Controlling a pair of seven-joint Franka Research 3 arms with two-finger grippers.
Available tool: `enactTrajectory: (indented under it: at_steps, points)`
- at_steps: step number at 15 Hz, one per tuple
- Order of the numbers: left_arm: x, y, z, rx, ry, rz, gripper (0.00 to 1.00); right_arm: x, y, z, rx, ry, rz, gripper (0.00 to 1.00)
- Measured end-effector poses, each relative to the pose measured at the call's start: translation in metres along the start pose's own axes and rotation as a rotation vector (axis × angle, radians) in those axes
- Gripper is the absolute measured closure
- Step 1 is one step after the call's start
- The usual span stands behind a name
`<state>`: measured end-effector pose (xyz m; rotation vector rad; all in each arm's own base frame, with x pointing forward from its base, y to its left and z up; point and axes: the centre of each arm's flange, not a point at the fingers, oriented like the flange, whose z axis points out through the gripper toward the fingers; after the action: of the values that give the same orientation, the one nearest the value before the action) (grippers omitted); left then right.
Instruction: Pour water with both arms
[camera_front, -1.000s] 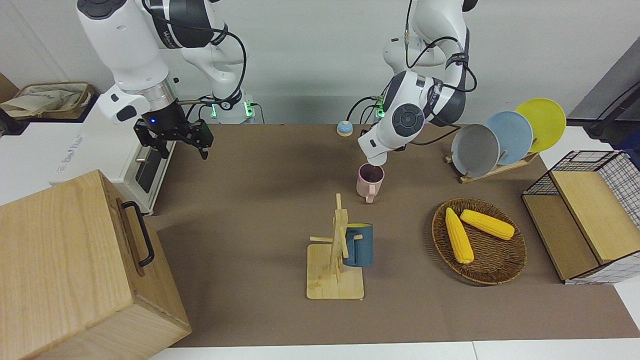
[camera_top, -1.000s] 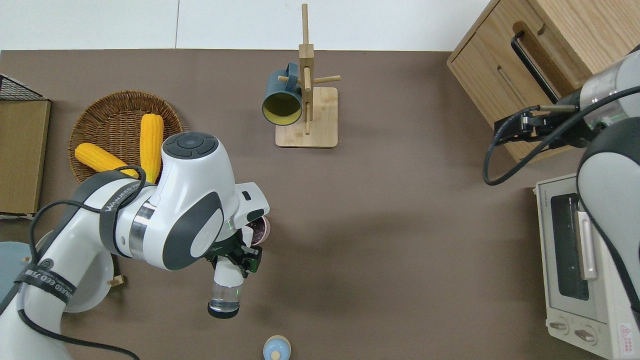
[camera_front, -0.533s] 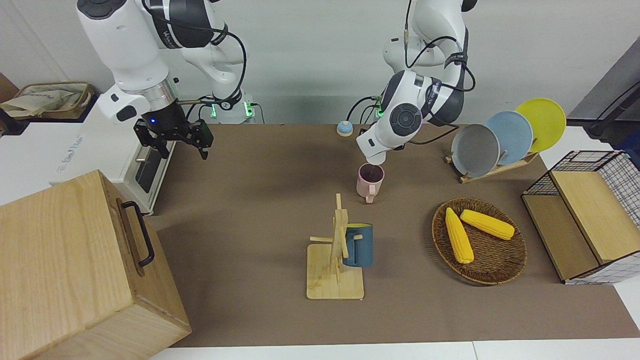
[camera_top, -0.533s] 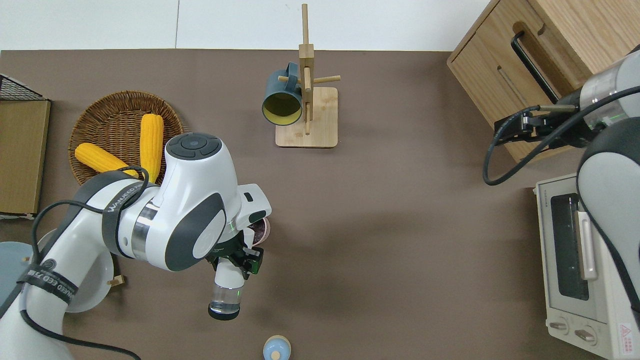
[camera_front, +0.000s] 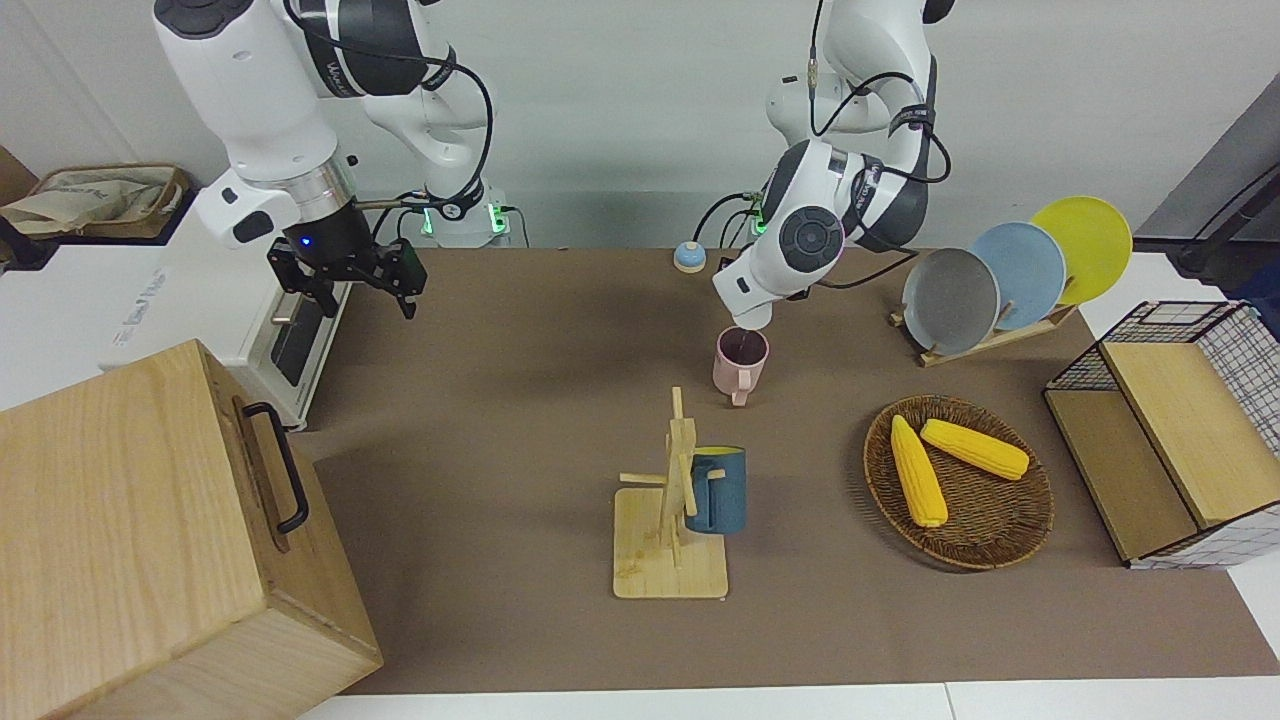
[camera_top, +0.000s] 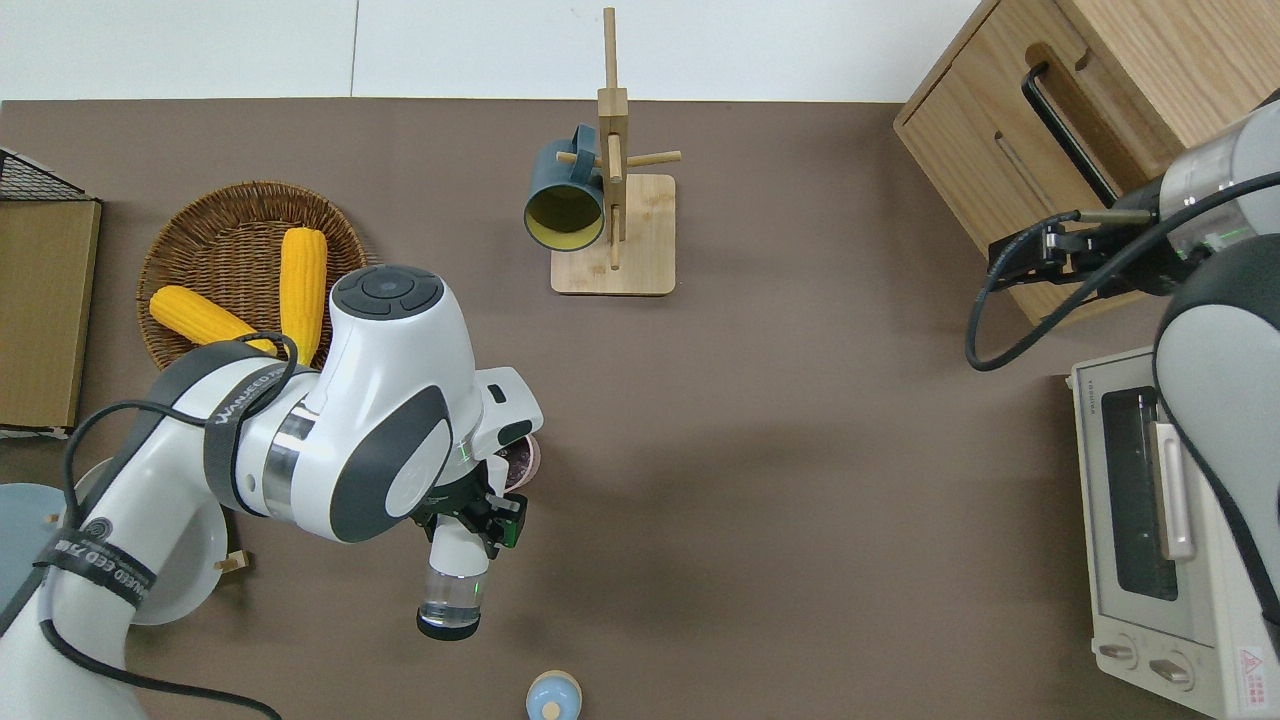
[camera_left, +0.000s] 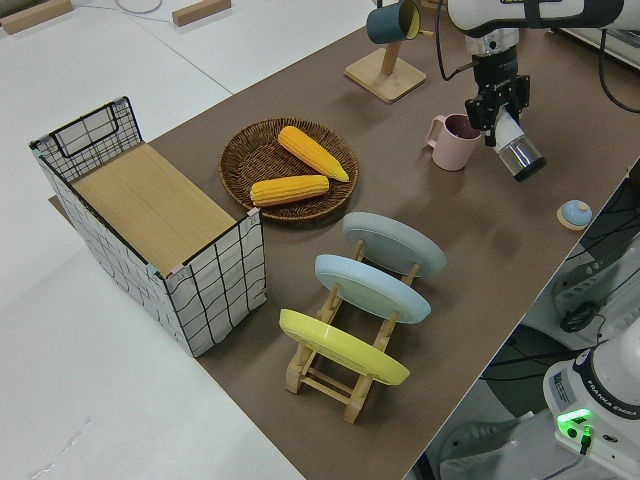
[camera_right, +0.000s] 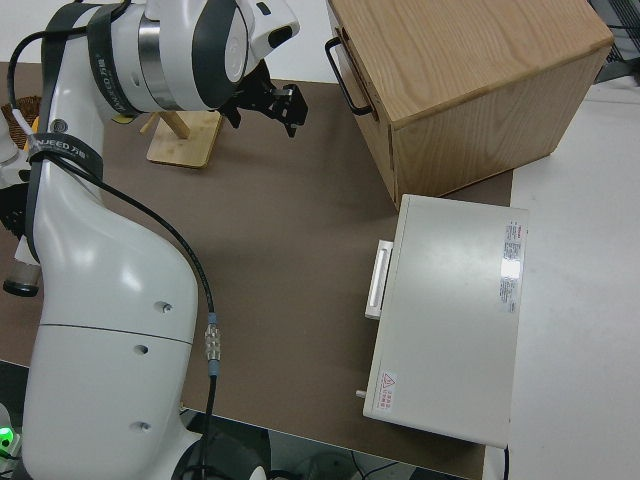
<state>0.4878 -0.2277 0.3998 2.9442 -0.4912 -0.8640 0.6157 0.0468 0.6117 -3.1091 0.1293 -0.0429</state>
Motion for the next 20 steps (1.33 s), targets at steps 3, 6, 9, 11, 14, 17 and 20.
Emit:
enactTrajectory:
  at_steps: [3,6,9,11,14,17,20]
  points:
    - [0.0000,0.0001,-0.0004,0.000,0.001,-0.001,0.37,0.0000,0.0000,0.0000,0.000,0.000,0.000,0.00]
    - [-0.0001,0.0002,-0.0013,0.000,0.003,-0.006,0.37,0.0000,0.0000,0.0000,0.000,0.000,0.000,0.00]
    - [-0.0001,0.0002,-0.0020,0.000,0.004,-0.008,0.37,0.0000,0.0000,0.0000,0.000,0.000,0.000,0.00]
    - [-0.0001,0.0004,-0.0036,0.000,0.008,-0.010,0.37,0.0000,0.0000,0.0000,0.000,0.000,0.000,0.00]
    - [-0.0001,0.0005,-0.0048,-0.001,0.011,-0.011,0.37,0.0000,0.0000,0.0000,0.000,0.000,0.000,0.00]
    - [0.0000,0.0007,-0.0061,-0.001,0.016,-0.012,0.37,0.0000,0.0000,0.0000,0.000,0.000,0.000,0.00]
    - [-0.0012,0.0013,-0.0100,0.000,0.032,-0.017,0.37,0.0000,0.0000,0.0000,0.000,0.000,0.000,0.00]
